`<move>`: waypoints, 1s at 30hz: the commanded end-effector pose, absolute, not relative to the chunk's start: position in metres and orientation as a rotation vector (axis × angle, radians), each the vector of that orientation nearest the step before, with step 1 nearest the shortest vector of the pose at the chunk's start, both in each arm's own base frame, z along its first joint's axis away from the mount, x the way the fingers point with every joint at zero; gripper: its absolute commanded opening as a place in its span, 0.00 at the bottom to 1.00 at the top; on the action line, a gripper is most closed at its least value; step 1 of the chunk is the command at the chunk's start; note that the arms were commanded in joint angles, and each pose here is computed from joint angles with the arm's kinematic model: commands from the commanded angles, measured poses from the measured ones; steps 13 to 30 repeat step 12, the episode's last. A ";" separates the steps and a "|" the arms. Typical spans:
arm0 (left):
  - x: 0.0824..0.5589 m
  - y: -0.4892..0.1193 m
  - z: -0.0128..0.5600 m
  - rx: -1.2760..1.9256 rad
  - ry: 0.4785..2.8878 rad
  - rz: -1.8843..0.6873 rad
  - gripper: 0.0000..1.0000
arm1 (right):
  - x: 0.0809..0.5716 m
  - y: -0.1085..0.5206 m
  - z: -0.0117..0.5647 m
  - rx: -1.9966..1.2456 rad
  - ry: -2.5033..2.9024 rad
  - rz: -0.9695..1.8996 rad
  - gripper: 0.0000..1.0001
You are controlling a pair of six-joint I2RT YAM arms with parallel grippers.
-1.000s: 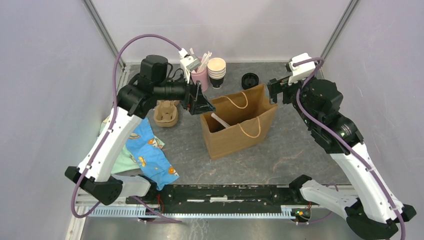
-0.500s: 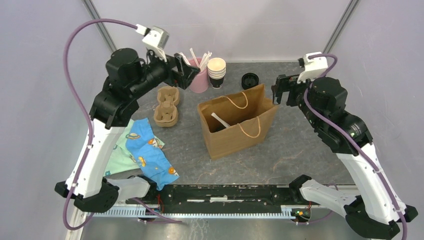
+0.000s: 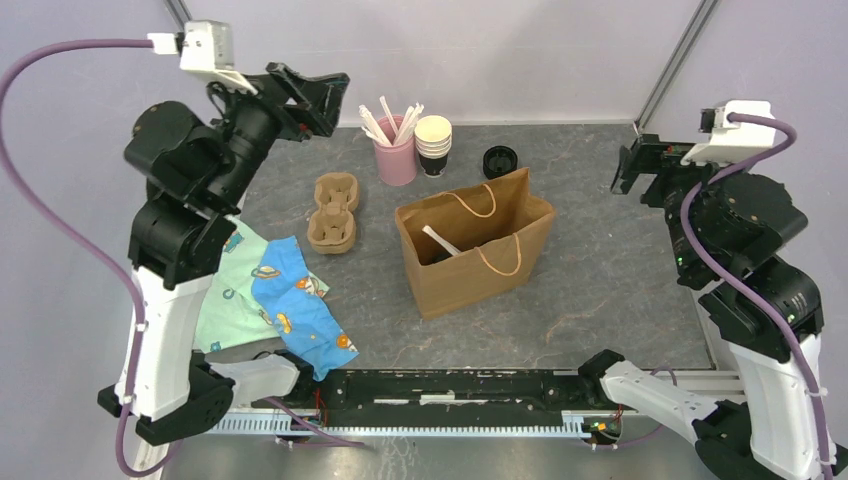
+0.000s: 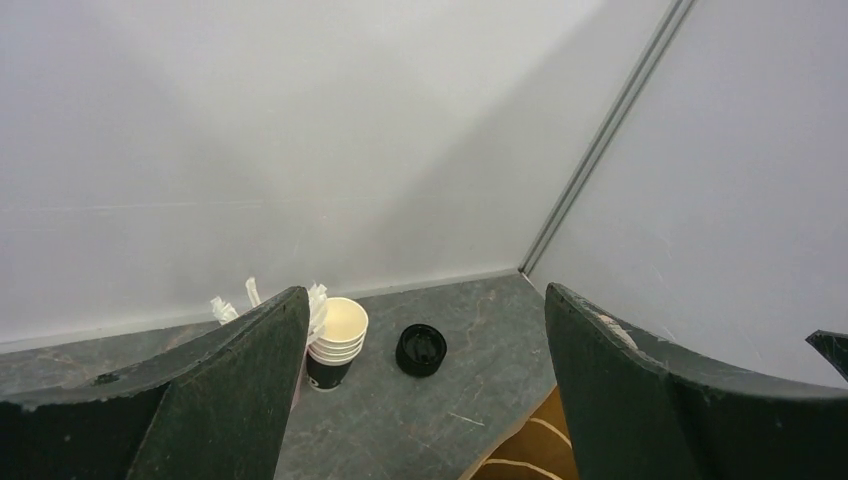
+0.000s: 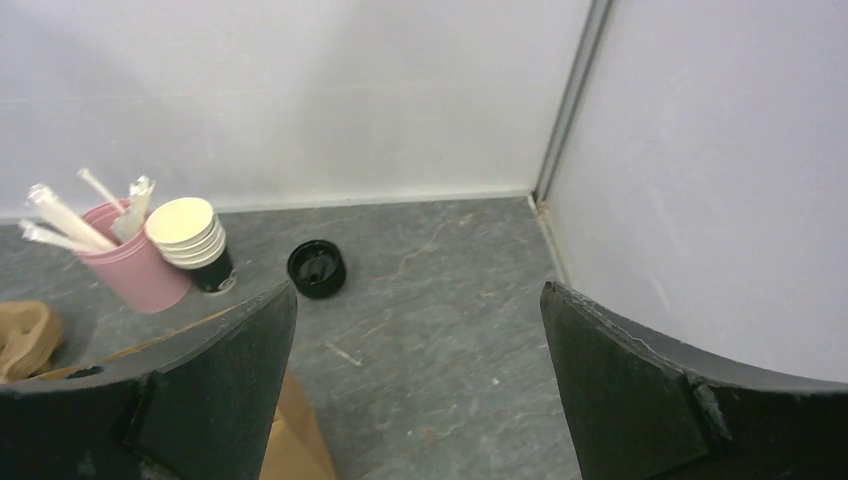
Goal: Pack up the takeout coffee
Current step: Reset both arms
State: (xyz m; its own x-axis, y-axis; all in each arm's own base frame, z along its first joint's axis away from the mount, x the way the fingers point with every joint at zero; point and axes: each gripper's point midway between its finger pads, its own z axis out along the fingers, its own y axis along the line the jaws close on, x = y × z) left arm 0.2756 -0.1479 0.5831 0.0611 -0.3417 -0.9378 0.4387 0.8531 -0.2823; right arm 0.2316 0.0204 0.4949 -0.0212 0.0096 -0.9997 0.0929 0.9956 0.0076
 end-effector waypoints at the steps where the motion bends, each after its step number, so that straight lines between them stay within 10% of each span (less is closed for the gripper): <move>1: 0.255 -0.129 0.598 -0.003 1.361 -0.616 0.93 | 0.220 -0.011 0.511 0.119 1.530 -0.230 0.98; 30: 0.229 -0.130 0.616 -0.013 1.293 -0.739 0.93 | 0.213 -0.026 0.527 0.197 1.491 -0.265 0.98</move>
